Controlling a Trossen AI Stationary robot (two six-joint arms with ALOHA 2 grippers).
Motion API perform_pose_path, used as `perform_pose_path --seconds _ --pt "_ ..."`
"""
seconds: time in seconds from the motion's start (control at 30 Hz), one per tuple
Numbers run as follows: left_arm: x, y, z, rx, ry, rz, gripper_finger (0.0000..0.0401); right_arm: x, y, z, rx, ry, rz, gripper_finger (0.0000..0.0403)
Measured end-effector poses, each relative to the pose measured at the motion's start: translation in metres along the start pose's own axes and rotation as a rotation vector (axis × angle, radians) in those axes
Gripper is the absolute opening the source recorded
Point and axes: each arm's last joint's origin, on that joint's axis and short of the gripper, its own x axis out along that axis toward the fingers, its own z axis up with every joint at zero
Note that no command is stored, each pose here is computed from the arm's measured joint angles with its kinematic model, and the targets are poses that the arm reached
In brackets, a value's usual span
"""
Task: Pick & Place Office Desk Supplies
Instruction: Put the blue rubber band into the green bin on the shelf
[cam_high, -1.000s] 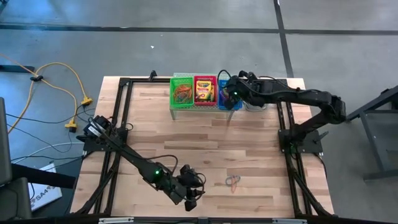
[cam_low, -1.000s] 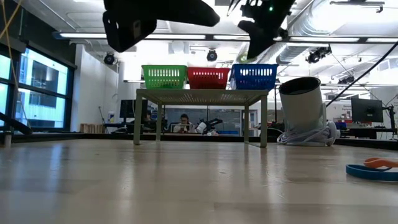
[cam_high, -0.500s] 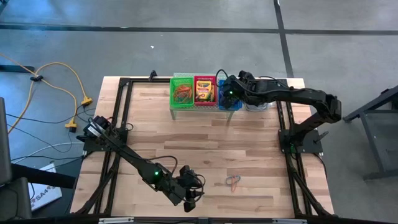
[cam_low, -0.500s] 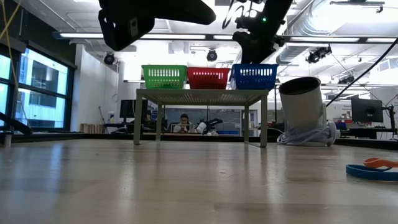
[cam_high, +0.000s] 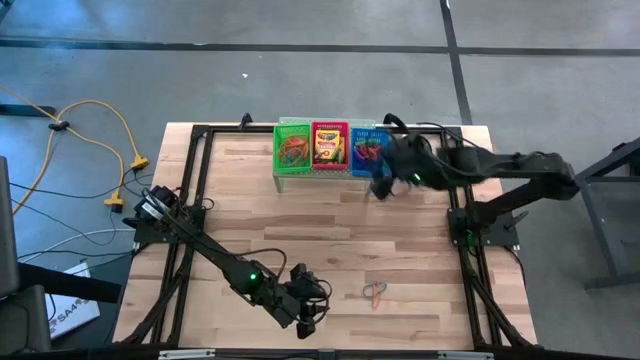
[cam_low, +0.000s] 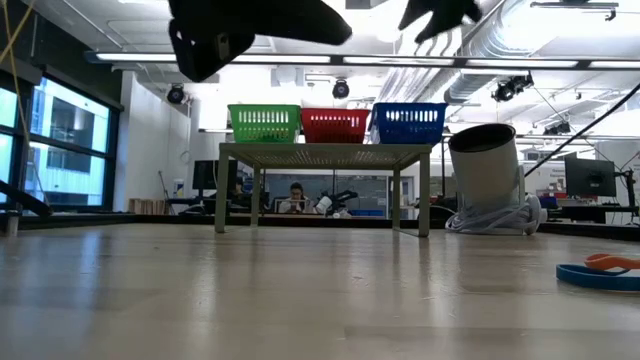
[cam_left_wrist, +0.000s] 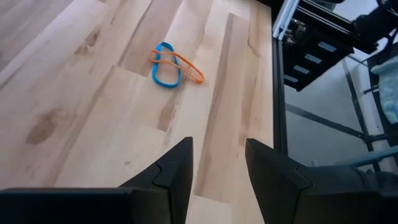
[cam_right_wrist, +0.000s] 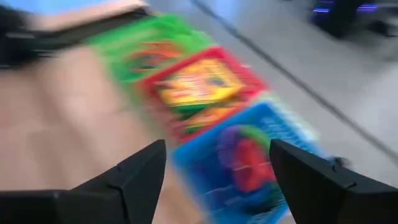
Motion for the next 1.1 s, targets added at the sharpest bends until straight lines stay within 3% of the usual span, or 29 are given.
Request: perform_pose_path --seconds 0.13,0.27,0.4,0.63,0.83,0.97,1.1 --pt "0.003 0.004 0.004 0.036 -0.004 0.013 0.0143 -0.035 0.024 -0.012 0.003 0.001 0.2 0.0277" --pt "0.004 0.007 0.006 0.243 0.001 0.014 0.0143 -0.061 0.051 -0.032 0.014 0.036 0.355 0.0278" --pt "0.004 0.006 0.008 0.376 -0.025 0.019 0.0143 -0.081 0.076 -0.059 0.008 0.093 0.455 0.0278" --pt "0.036 0.022 0.0 0.557 -0.023 0.066 0.0143 -0.11 0.097 -0.132 0.121 0.058 0.422 0.0278" --pt "0.077 0.04 -0.008 0.552 -0.124 0.069 0.0143 -0.116 0.098 -0.196 0.214 -0.068 0.436 0.0278" --pt "0.089 0.043 0.0 0.534 -0.261 0.032 0.0143 -0.113 0.094 -0.219 0.243 -0.112 0.44 0.0278" --pt "0.095 0.048 0.005 0.501 -0.321 0.017 0.0143 -0.11 0.093 -0.225 0.25 -0.05 0.455 0.0278"
